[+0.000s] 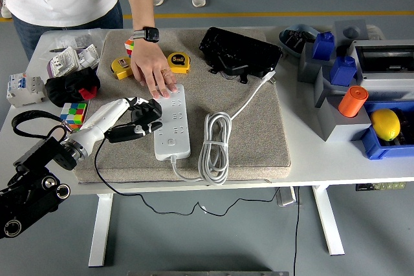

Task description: Put the plug near the board,insert it into the board,press the button,pull the plug out

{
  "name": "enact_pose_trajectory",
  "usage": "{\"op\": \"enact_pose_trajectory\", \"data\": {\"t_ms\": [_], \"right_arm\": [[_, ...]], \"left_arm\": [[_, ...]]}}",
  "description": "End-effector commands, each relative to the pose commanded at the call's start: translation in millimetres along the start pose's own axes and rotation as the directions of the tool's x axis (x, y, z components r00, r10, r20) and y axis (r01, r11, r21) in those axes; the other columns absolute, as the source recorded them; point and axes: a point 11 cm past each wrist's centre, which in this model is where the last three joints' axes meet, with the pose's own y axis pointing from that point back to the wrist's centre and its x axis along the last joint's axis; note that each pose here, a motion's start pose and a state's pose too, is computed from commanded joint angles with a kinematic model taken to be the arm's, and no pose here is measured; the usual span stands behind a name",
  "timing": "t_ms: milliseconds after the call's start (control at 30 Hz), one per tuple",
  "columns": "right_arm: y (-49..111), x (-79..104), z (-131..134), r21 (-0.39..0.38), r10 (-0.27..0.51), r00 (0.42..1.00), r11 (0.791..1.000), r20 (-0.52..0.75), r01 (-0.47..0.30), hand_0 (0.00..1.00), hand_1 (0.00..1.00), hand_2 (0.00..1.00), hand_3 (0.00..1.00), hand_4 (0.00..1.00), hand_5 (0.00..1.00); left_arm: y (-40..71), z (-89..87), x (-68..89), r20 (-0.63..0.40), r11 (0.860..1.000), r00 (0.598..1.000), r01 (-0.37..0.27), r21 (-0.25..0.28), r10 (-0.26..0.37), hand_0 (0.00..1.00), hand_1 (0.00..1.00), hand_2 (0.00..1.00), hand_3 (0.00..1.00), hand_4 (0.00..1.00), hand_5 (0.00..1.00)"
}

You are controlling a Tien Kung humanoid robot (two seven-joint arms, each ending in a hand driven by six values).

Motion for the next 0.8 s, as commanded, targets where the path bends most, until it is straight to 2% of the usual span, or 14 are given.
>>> {"op": "enact_pose_trajectory", "data": {"t_ms": [433,800], "right_arm": [[-0.3,-0.8,-1,0.003,-0.002,1.000,1.000,0.001,0.002,0.711,0.716,0.729,0.630,0.998,0.615],[-0.2,-0.6,-1,0.002,-0.001,1.000,1.000,0.000,0.001,0.711,0.716,0.729,0.629,0.998,0.615]], "left_arm": [[-7.2,16.2,-6.0,0.083,0.997,0.995,0.060,-0.044,-0.056,0.727,0.744,0.723,0.727,0.908,0.834],[-10.0,19.4,-3.7,0.094,0.997,0.994,0.062,-0.052,-0.057,0.724,0.739,0.719,0.725,0.904,0.834]]}}
